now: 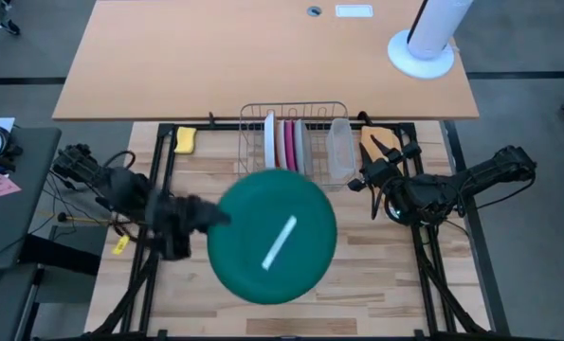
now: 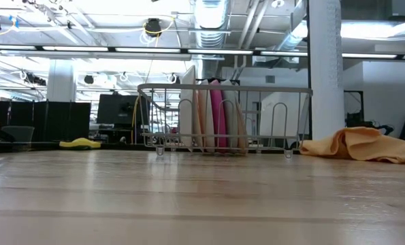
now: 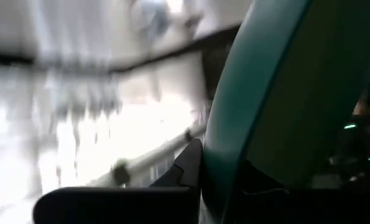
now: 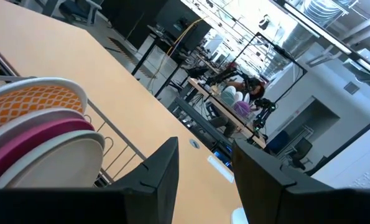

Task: Sort dishes
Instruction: Put the green plate into the dish rack

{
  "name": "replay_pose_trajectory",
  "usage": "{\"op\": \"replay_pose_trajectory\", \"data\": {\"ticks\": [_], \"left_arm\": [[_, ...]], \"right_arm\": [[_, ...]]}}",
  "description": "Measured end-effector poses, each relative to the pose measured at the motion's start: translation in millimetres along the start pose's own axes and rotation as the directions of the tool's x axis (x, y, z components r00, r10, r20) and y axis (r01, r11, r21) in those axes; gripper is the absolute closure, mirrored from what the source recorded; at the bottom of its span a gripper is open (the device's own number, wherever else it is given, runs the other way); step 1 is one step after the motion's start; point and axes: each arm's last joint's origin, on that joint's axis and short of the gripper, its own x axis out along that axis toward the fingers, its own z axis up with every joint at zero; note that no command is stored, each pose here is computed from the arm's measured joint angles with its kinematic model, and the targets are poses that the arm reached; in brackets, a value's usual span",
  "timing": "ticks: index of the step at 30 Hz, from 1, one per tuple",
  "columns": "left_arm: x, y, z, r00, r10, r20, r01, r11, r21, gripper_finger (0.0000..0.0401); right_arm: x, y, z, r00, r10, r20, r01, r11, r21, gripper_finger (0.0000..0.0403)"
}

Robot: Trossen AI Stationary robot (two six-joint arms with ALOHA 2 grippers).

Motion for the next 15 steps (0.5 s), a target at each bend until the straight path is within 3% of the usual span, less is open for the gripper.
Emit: {"op": "replay_pose_trajectory", "data": {"ticks": [3, 8, 11, 13, 15], "left_arm": [[-0.5, 9.9, -11.7, 0.984, 0.08, -0.159, -0.11, 0.975, -0.192, 0.0392], [-4.1, 17.3, -31.1, 0.902, 0.103, -0.42, -0.299, 0.85, -0.433, 0.0392], [-7.1, 16.9, -44.2, 0.804, 0.059, -0.591, -0.44, 0.728, -0.526, 0.0393], [-9.9, 15.2, -54.5, 0.713, 0.013, -0.701, -0.548, 0.634, -0.546, 0.0393], [-12.6, 11.6, -64.4, 0.614, -0.042, -0.788, -0.632, 0.572, -0.522, 0.0393]], "right_arm": [[0.0, 0.0, 0.0, 1.0, 0.0, 0.0, 0.0, 1.0, -0.001, 0.0255], [0.0, 0.0, 0.0, 1.0, 0.0, 0.0, 0.0, 1.0, -0.02, 0.0255], [0.0, 0.1, 0.0, 1.0, 0.002, 0.002, -0.002, 1.0, -0.02, 0.0255], [0.0, 0.1, 0.1, 1.0, 0.004, 0.004, -0.004, 1.0, -0.02, 0.0255], [0.0, 0.1, 0.1, 1.0, 0.005, 0.004, -0.004, 1.0, -0.02, 0.0255]]}}
